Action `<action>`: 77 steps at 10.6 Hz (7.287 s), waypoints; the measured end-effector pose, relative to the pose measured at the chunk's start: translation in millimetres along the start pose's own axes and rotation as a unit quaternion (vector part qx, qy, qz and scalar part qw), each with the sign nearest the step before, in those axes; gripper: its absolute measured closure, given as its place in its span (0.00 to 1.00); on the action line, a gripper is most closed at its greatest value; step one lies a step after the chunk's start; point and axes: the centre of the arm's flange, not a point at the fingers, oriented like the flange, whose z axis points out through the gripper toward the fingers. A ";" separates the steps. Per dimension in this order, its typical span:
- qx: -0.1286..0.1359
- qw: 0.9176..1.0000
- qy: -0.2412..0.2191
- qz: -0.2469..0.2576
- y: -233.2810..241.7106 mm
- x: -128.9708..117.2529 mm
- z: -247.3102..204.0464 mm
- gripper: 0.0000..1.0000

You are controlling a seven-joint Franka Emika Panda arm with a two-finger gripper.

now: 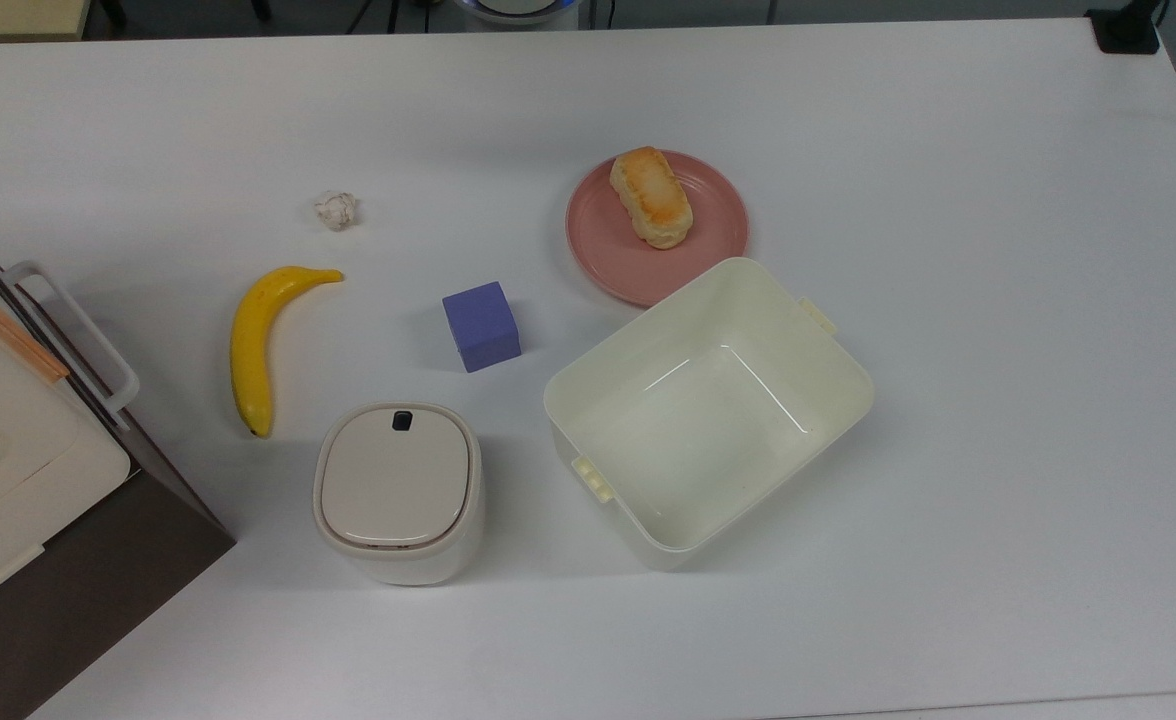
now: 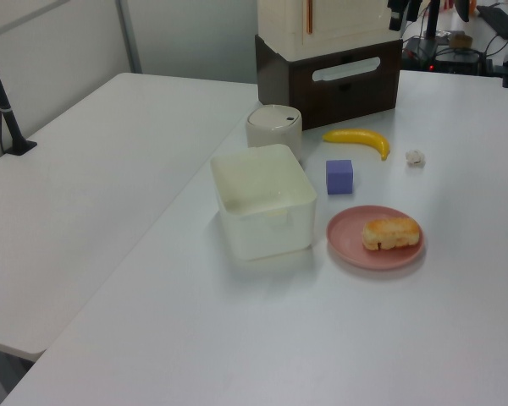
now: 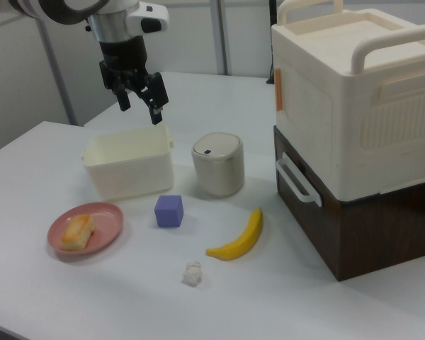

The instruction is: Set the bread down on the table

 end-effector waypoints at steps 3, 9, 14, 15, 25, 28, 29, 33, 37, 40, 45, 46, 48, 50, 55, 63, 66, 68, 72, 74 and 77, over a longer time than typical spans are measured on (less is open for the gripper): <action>0.000 1.000 0.000 0.003 1.7 0.0 -0.2 0.00; 0.000 1.000 0.000 0.004 2.6 0.1 -0.3 0.00; 0.000 1.000 0.001 0.007 6.0 0.1 -0.9 0.00; 0.000 1.000 0.001 0.008 6.7 0.1 -1.0 0.00; -0.001 1.000 0.003 -0.017 6.3 0.3 -2.9 0.00; -0.027 0.999 0.002 -0.028 7.8 0.3 -2.5 0.00; -0.040 0.999 0.001 -0.032 7.7 0.4 -2.0 0.00; -0.047 0.997 -0.008 -0.060 -18.6 -0.9 6.8 0.00; -0.045 0.991 -0.052 -0.112 -73.1 -11.6 50.8 0.00; -0.045 0.984 -0.073 -0.157 -120.0 -25.3 73.0 0.00; -0.052 0.970 -0.110 -0.212 -174.2 -51.7 103.3 0.00; -0.065 0.963 -0.124 -0.229 -185.9 -60.1 119.0 0.00; -0.079 0.952 -0.152 -0.255 -206.4 -73.5 155.5 0.00; -0.089 0.946 -0.159 -0.269 -215.1 -72.7 190.3 0.00; -0.126 0.923 -0.140 -0.336 -221.6 -88.3 259.6 0.00; -0.150 0.896 -0.177 -0.378 -232.4 -112.6 319.4 0.00; -0.151 0.886 -0.171 -0.403 -258.1 -126.3 318.4 0.00; -0.152 0.882 -0.172 -0.412 -266.9 -132.6 321.2 0.00; -0.148 0.876 -0.184 -0.420 -273.6 -131.2 354.6 0.00; -0.146 0.876 -0.184 -0.421 -278.0 -121.1 361.6 0.00; -0.141 0.878 -0.176 -0.422 -277.3 -106.6 355.8 0.23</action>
